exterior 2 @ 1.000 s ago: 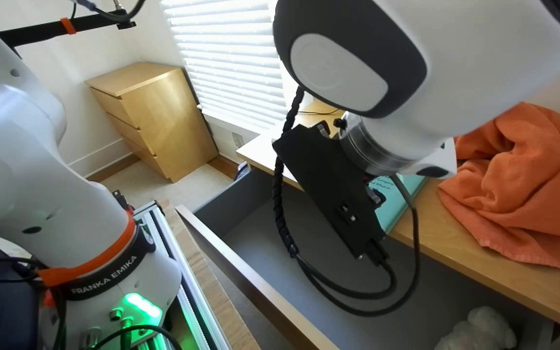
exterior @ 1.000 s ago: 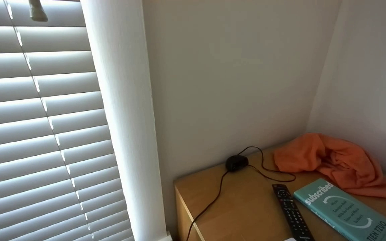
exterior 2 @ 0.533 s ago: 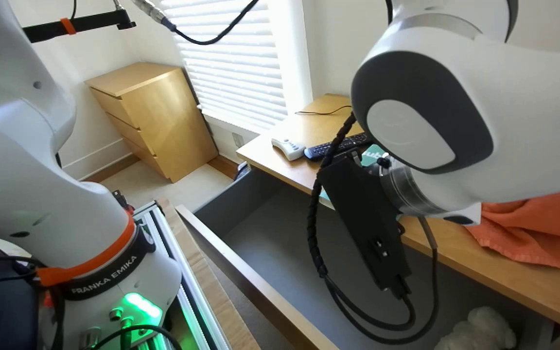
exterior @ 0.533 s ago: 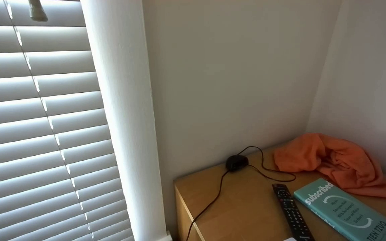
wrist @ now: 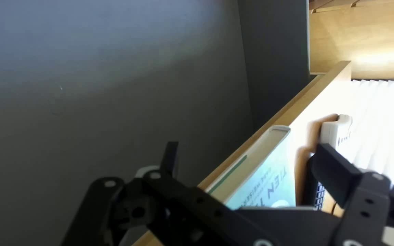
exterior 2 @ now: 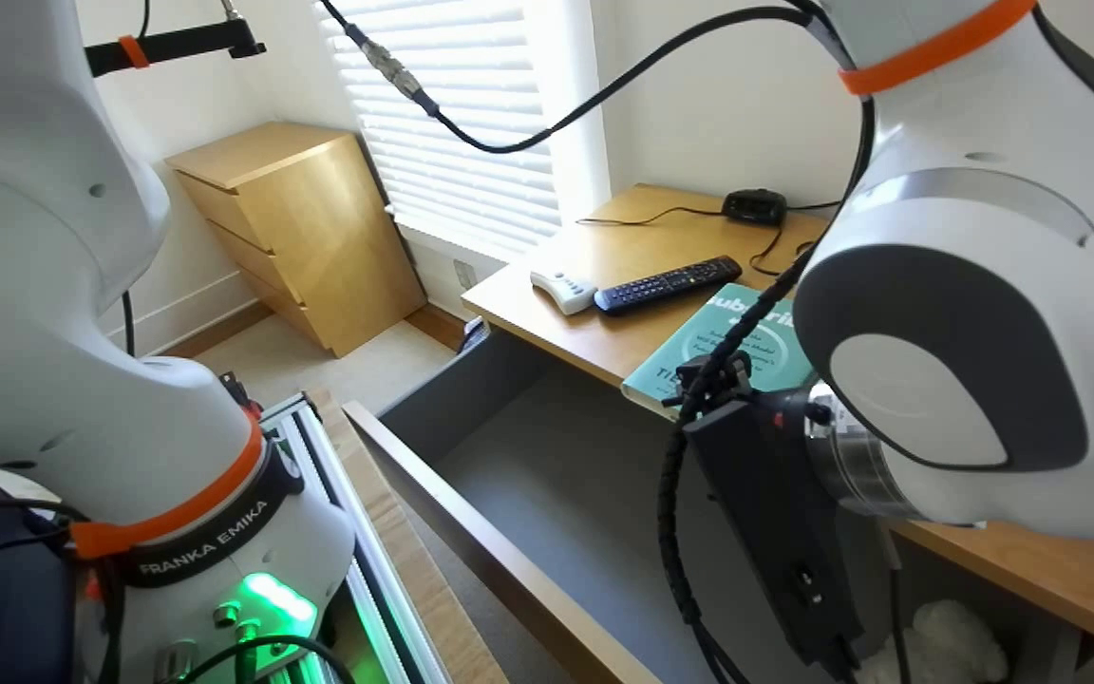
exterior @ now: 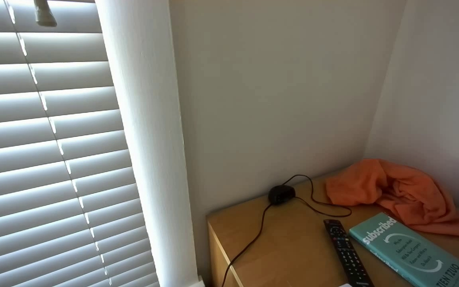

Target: Flip the light blue book on the cabinet top anticlockwise once

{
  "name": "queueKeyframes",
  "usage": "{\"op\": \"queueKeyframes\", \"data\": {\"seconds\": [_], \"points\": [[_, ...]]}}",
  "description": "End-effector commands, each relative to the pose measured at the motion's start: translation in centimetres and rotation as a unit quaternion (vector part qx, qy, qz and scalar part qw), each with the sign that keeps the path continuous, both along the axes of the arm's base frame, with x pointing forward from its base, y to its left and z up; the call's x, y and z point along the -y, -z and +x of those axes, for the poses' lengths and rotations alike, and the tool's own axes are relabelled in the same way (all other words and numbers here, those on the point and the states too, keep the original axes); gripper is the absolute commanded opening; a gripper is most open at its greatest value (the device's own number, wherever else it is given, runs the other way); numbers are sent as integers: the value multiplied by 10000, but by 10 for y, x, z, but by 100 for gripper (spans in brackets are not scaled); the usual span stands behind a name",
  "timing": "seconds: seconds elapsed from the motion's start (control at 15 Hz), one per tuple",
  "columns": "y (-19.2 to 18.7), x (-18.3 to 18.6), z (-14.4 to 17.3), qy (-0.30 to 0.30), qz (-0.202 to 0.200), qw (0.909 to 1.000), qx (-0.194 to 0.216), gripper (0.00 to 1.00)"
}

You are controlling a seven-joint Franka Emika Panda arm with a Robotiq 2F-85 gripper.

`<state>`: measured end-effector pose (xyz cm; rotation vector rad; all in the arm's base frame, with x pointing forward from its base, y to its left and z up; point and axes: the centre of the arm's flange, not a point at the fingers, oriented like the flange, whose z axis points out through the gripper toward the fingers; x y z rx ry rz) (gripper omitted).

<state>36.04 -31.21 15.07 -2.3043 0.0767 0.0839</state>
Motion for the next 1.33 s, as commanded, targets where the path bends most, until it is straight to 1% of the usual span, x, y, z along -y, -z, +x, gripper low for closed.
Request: {"op": "queueKeyframes", "data": {"seconds": [0.0, 0.2, 0.4, 0.67, 0.87, 0.93, 1.0, 1.13, 1.27], "points": [[19, 18, 7, 241, 200, 9990, 330, 100], [26, 21, 13, 549, 326, 9962, 592, 100], [36, 24, 20, 759, 450, 9936, 713, 100], [46, 25, 28, 955, 549, 9914, 703, 99], [52, 25, 33, 1002, 673, 9904, 681, 92], [53, 24, 34, 993, 716, 9902, 670, 94], [54, 24, 35, 983, 759, 9900, 665, 92], [56, 23, 38, 958, 856, 9898, 621, 93], [58, 24, 39, 947, 927, 9894, 594, 87]]}}
